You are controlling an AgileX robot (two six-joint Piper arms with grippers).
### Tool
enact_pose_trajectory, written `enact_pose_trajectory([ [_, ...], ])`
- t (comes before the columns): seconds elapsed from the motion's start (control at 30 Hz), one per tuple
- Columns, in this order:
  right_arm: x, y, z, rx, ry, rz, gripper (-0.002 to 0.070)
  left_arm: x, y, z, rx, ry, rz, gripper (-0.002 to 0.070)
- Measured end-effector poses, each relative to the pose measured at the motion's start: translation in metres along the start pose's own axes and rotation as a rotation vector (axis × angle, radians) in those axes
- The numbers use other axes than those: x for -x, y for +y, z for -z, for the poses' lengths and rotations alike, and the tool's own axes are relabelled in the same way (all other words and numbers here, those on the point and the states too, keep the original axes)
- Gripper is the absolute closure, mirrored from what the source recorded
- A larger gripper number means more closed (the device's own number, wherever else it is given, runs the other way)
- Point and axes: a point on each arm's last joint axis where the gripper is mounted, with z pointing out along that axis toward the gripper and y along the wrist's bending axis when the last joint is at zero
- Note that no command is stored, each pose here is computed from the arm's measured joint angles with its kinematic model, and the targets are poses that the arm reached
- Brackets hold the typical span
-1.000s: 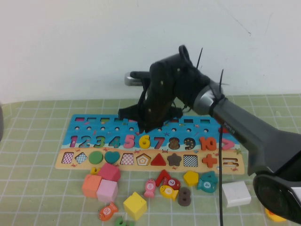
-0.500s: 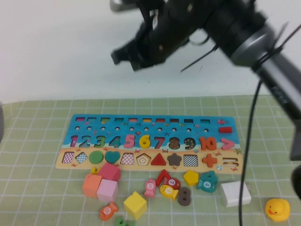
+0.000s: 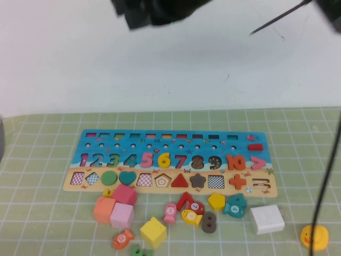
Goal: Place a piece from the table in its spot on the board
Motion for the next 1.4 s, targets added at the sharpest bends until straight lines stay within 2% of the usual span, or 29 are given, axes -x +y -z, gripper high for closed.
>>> enact_pose_trajectory([
  [0.3,0.012,0.019,0.08,0.012,-0.108,0.059,0.0678,0.0,0.0,0.0,0.0,0.0,0.0,0.0676],
  [0.53,-0.013,0.039,0.123,0.0,-0.038,0.138,0.0678,0.0,0.0,0.0,0.0,0.0,0.0,0.0676],
  [0.67,-0.045,0.048,0.151,-0.027,0.025,0.172,0.0678,0.0,0.0,0.0,0.0,0.001,0.0,0.0676],
  [0.8,-0.083,0.048,0.174,-0.024,-0.028,0.171,0.0678,0.0,0.0,0.0,0.0,0.001,0.0,0.0676],
  [0.97,-0.144,0.038,0.196,-0.048,-0.069,0.17,0.0678,0.0,0.0,0.0,0.0,0.001,0.0,0.0676],
  [1.17,-0.215,0.022,0.209,-0.123,-0.018,0.15,0.0678,0.0,0.0,0.0,0.0,0.001,0.0,0.0676],
  [1.4,-0.275,0.012,0.222,-0.133,-0.107,0.156,0.0678,0.0,0.0,0.0,0.0,0.001,0.0,0.0676],
])
